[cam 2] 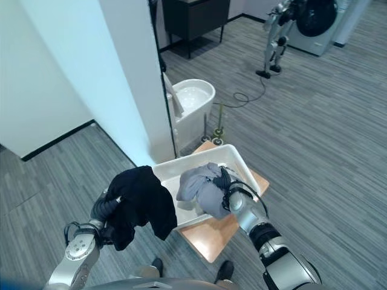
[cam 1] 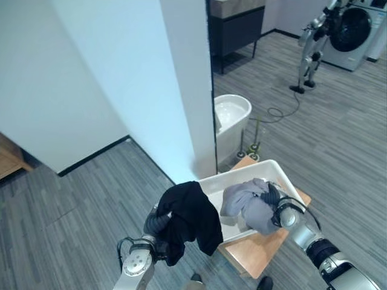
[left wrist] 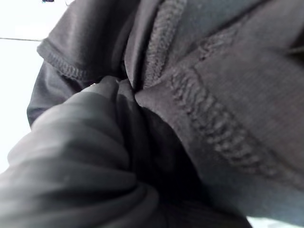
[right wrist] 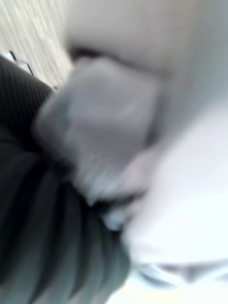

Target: Pick up bed clothes into laundry basket.

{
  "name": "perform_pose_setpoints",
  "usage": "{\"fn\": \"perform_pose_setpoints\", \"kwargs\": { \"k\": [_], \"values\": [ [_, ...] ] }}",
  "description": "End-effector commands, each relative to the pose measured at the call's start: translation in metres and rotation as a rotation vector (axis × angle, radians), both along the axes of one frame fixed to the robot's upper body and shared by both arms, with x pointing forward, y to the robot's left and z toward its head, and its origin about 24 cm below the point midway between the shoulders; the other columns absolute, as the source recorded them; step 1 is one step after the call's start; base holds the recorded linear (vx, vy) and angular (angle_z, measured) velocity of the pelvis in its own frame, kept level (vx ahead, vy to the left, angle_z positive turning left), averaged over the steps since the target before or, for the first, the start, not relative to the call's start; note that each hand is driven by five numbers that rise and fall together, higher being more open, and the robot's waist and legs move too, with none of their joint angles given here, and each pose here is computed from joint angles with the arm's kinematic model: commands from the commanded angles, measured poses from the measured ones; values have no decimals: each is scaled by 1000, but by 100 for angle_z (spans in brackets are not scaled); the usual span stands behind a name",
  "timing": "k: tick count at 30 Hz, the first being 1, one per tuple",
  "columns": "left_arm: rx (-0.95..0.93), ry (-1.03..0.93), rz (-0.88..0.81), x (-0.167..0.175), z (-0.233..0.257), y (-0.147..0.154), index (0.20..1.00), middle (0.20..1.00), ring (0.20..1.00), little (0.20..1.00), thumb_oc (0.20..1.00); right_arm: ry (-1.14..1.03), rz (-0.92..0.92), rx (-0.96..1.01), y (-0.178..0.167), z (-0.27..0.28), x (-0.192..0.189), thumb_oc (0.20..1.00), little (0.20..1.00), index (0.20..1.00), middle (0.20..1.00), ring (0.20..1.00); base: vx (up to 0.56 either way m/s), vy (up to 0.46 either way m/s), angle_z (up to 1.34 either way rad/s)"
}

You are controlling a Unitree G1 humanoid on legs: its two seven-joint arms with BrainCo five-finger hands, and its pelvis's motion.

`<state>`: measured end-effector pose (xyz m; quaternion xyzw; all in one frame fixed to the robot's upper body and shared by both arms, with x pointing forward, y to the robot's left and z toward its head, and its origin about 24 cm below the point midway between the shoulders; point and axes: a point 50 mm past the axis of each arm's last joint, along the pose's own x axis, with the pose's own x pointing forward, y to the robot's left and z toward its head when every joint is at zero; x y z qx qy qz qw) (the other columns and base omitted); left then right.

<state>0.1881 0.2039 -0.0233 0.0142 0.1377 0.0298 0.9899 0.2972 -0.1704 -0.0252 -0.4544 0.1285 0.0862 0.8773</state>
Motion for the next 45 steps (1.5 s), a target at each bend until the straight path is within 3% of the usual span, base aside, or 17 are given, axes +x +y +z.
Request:
{"fn": "perform_pose_setpoints", "kwargs": {
  "k": [1, 8, 11, 16, 18, 19, 24, 32, 36, 43, 44, 45],
  "values": [
    [-23, -160, -44, 18, 27, -2, 200, 200, 200, 200, 200, -203, 15, -2, 1, 51, 37, 1000, 1000, 1000, 1000, 1000, 0, 0, 0],
    [3, -204, -41, 26, 37, -2, 200, 200, 200, 200, 200, -454, -30, -13, -28, 114, 46, 1000, 1000, 1000, 1000, 1000, -3, 3, -2],
    [36, -248, -68, 34, 47, -7, 200, 200, 200, 200, 200, -684, -43, 14, -55, 172, 33, 1000, 1000, 1000, 1000, 1000, -18, 9, -4],
    [103, -325, -94, 46, 64, -10, 200, 200, 200, 200, 200, -846, -121, 13, -93, 208, 6, 1000, 1000, 1000, 1000, 1000, 15, 14, -27],
    [143, -365, -107, 53, 74, -9, 200, 200, 200, 200, 200, -855, -172, 77, -107, 208, -3, 1000, 1000, 1000, 1000, 1000, 23, 8, -24],
    [172, -394, -96, 60, 82, -7, 200, 200, 200, 200, 200, -820, -239, 261, -117, 194, -10, 1000, 1000, 1000, 1000, 1000, 13, 7, -28],
    [263, -412, -45, 77, 91, 6, 200, 200, 200, 200, 200, -755, -312, 432, -127, 169, -22, 1000, 1000, 1000, 1000, 1000, 24, 11, -25],
    [431, -356, 4, 101, 92, 27, 200, 200, 200, 200, 200, -590, -420, 500, -137, 119, -43, 1000, 1000, 1000, 1000, 1000, 29, 11, -22],
    [534, -240, 15, 114, 74, 35, 200, 200, 200, 200, 200, -495, -484, 497, -144, 95, -50, 1000, 1000, 1000, 1000, 1000, 6, 27, -22],
    [590, -39, -8, 117, 34, 34, 200, 200, 200, 200, 200, -509, -461, 497, -145, 102, -47, 1000, 1000, 1000, 1000, 1000, -8, 12, -12],
    [648, 48, -46, 118, 19, 32, 1000, 1000, 1000, 1000, 1000, -520, -432, 501, -143, 106, -46, 1000, 1000, 1000, 1000, 1000, -53, 9, -4],
    [745, 100, -79, 124, 15, 33, 1000, 1000, 1000, 1000, 1000, -527, -391, 508, -139, 112, -42, 1000, 1000, 1000, 1000, 1000, -43, 13, -1]
  ]
}}
